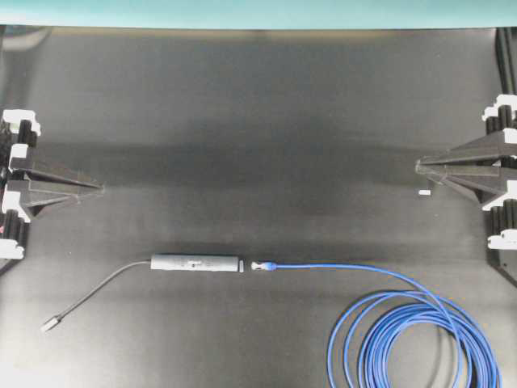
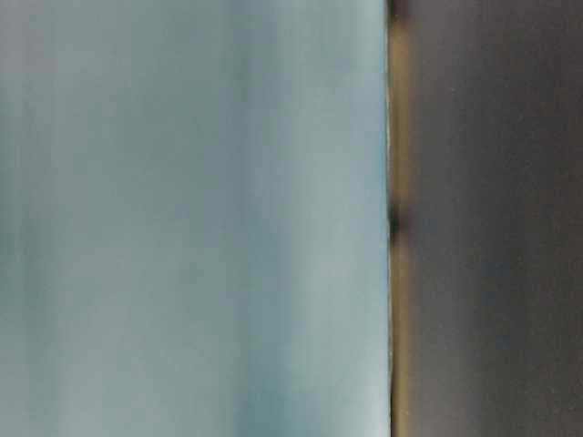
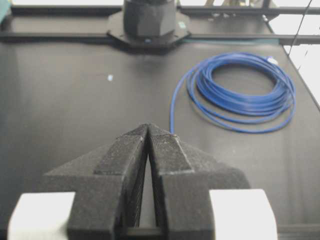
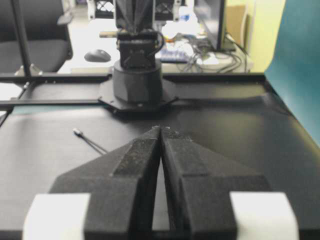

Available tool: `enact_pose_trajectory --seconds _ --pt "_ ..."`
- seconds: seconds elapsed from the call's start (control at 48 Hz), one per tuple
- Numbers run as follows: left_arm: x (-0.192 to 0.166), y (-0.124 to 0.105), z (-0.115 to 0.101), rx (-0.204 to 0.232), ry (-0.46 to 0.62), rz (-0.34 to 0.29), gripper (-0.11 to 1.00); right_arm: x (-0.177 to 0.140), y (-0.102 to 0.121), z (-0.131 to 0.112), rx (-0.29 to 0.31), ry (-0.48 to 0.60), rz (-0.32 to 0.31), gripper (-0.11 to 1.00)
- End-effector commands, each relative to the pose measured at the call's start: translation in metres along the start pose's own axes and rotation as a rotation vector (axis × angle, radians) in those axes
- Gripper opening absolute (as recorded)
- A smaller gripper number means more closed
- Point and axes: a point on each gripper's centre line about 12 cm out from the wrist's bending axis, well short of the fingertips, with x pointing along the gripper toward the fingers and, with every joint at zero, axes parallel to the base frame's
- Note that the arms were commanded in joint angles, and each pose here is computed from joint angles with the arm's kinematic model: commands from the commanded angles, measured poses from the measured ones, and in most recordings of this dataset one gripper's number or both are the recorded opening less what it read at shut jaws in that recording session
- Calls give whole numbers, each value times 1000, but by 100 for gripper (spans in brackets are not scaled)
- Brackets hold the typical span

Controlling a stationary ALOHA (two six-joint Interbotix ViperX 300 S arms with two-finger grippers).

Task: Insert the LAN cable into the hub.
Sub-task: 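Move the left gripper down onto the grey Anker hub and grasp it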

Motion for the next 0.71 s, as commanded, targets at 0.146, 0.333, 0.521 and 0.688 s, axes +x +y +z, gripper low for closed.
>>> enact_pose_trajectory --seconds 0.146,0.333,0.521,0.688 --pt "14 -5 -4 29 17 -31 2 16 0 -12 67 192 -8 0" --pt "30 -7 -29 -16 117 -37 1 28 6 -31 87 340 8 0" --pt "50 -7 -62 -65 213 -30 1 39 9 -53 84 440 14 0" --pt "66 -8 -84 -88 246 -30 1 54 9 -70 82 528 11 1"
